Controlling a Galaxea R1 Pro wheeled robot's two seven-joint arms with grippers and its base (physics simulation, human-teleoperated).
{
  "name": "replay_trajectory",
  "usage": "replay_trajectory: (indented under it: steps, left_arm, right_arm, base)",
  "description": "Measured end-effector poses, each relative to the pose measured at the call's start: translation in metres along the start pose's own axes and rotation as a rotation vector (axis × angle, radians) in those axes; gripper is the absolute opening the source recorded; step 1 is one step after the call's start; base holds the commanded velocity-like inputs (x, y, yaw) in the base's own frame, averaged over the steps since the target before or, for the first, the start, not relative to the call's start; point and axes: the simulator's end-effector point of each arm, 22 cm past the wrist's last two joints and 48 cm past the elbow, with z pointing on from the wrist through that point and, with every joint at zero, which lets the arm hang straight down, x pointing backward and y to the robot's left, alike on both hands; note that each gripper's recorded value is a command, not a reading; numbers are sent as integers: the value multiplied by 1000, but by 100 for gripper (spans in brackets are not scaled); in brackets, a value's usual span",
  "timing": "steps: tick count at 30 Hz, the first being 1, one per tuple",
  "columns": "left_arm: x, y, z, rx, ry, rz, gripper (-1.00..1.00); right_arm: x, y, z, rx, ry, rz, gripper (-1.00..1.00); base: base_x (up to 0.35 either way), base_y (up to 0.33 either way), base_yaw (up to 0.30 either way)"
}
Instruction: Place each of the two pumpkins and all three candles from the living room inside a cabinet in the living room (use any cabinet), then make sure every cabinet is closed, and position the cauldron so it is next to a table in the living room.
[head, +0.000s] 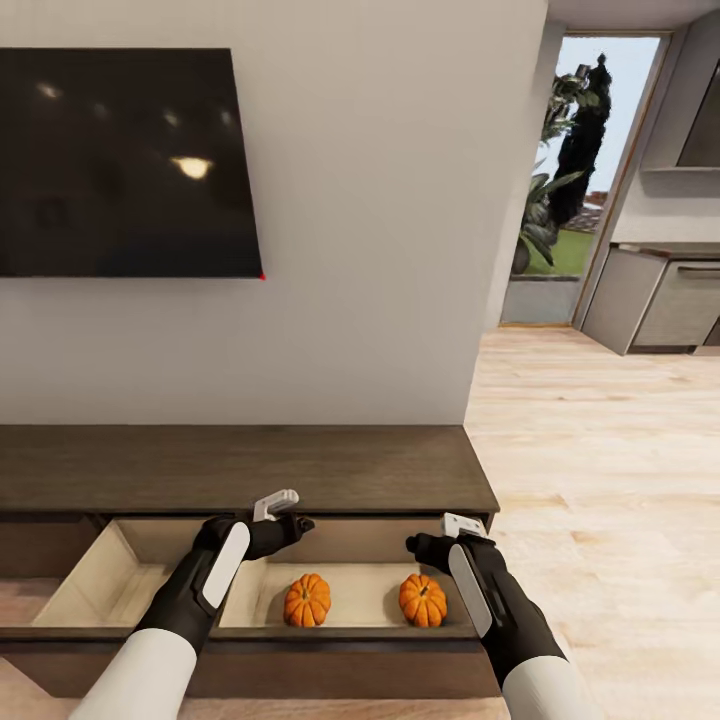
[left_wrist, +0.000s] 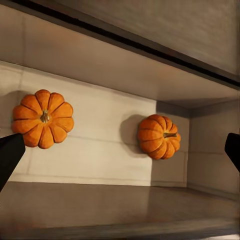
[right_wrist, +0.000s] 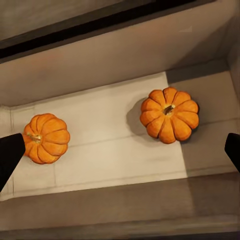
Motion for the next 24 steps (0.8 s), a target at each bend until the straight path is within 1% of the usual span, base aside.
replay_trajectory:
  steps: [4, 11, 17, 24]
  left_arm:
    - [-5, -4, -5, 0, 0, 0, 100]
    - [-5, -4, -5, 0, 1, 0, 100]
    - [-5, -4, -5, 0, 1, 0, 100]
    - [4, 3, 4, 0, 1, 0, 100]
  right_arm:
    - [-6, 2, -6, 0, 0, 0, 100]
    - [-5, 2, -6, 0, 1, 0, 100]
    - [-5, 2, -6, 1, 1, 0, 100]
    - [5, -2, 5, 1, 1, 0, 100]
  base:
    - [-216, 0, 0]
    - [-261, 0, 0]
    - [-182, 0, 0]
    - [-153, 0, 0]
